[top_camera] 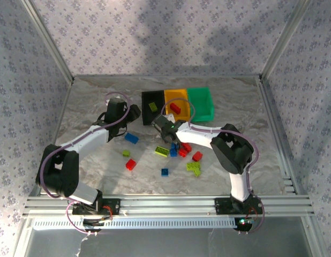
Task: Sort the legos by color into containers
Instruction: Pick up the lego from the center of the table, then place the lego in the container, then rotate the container at the top-center of the table, then pick up the lego from the center of the table, then place the lego in the container, then pick up the lego from the center of the table.
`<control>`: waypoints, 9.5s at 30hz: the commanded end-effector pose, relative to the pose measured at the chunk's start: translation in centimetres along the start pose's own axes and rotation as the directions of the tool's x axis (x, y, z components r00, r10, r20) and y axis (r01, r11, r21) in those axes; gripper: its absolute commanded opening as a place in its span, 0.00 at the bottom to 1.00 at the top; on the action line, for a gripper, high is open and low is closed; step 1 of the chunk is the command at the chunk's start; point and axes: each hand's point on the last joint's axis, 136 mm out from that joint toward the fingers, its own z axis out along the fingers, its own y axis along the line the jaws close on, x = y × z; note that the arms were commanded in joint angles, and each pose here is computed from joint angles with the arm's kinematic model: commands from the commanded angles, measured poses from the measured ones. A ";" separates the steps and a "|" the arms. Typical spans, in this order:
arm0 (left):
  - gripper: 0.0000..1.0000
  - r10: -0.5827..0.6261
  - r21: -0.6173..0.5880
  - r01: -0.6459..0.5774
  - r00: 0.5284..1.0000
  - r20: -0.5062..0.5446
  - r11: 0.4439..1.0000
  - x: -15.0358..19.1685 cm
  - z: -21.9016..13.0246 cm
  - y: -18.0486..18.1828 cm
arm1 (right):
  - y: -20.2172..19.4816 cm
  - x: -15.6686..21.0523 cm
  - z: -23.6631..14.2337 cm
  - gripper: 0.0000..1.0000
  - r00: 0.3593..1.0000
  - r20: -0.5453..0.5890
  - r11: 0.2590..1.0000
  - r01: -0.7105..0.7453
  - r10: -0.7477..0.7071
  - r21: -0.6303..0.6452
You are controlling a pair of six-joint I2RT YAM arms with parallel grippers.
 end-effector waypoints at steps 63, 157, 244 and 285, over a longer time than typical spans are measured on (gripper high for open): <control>0.59 0.010 0.041 -0.012 0.998 0.069 0.999 -2.0 -3.6 -1.3 | -17.5 -9.3 2.3 0.55 0.939 0.078 0.942 -0.332 0.334 -0.040; 0.62 0.671 0.060 -0.700 0.652 -0.352 0.712 21.1 -2.0 -2.1 | -12.4 2.3 -7.0 0.53 0.930 0.268 0.963 -0.210 0.250 -0.168; 0.50 0.580 -0.022 -0.603 0.777 -0.245 0.798 8.0 0.1 -1.2 | -12.0 2.5 -6.5 0.54 0.941 0.239 0.965 -0.204 0.240 -0.168; 0.62 0.762 0.338 -0.683 0.593 -0.261 0.648 22.5 0.1 -10.1 | -15.8 3.1 -8.0 0.64 0.858 0.310 0.907 -0.347 0.410 -0.240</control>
